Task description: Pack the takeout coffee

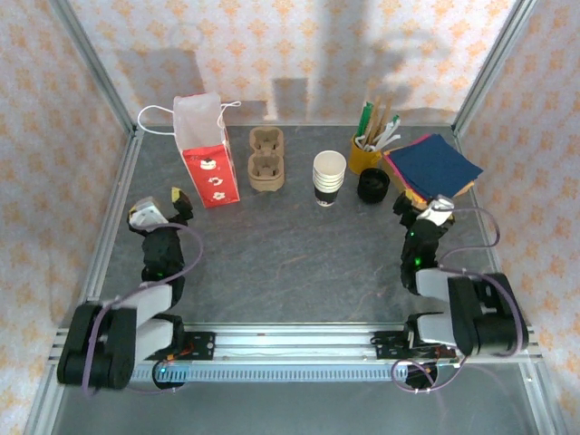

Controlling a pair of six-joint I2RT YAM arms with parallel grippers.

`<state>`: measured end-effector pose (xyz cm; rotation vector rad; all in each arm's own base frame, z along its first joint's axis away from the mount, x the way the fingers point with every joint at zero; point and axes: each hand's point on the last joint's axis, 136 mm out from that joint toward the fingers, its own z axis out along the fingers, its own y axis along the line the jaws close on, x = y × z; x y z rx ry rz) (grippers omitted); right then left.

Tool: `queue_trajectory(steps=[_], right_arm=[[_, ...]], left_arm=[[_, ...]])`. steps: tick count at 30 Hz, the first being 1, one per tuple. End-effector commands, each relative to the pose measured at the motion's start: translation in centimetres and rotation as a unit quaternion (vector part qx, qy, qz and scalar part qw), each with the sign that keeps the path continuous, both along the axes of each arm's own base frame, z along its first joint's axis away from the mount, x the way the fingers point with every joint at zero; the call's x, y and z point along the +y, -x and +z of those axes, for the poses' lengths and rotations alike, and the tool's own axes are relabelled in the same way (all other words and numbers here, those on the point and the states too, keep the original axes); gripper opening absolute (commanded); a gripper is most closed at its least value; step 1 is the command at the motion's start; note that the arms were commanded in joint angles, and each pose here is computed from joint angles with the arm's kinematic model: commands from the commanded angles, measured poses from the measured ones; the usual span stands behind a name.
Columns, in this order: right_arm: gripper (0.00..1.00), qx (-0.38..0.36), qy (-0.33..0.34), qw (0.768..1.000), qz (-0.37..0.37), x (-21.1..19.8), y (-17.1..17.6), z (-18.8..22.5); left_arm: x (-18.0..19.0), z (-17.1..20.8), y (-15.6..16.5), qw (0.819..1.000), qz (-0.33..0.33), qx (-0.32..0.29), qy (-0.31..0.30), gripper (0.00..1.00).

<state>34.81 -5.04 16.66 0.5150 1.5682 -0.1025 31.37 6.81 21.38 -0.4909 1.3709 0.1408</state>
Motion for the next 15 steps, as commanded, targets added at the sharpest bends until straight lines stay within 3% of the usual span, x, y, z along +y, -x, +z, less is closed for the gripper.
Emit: queue_trajectory(steps=[1,3,7,11,15], right_arm=[[1.00,0.036,-0.071,0.996,-0.027,-0.4,-0.5,0.7],[1.00,0.058,-0.110,0.992,-0.022,0.2,-0.8,1.6],[1.00,0.110,-0.190,0.976,0.015,2.3,-1.5,3.7],[1.00,0.165,-0.222,0.944,0.177,8.4,-2.5,7.0],[1.00,0.198,-0.234,0.918,0.253,12.6,-2.0,9.6]], left_arm=[[0.0,0.6,0.7,0.999,0.014,0.020,0.041,0.99],[-0.5,2.5,1.1,0.998,0.023,0.028,0.048,0.99],[-3.4,6.2,1.3,0.997,-0.030,0.044,0.062,0.99],[-6.5,7.5,1.1,0.988,-0.083,0.110,0.077,0.99],[-9.5,8.1,1.1,0.976,-0.135,0.149,0.079,0.99]])
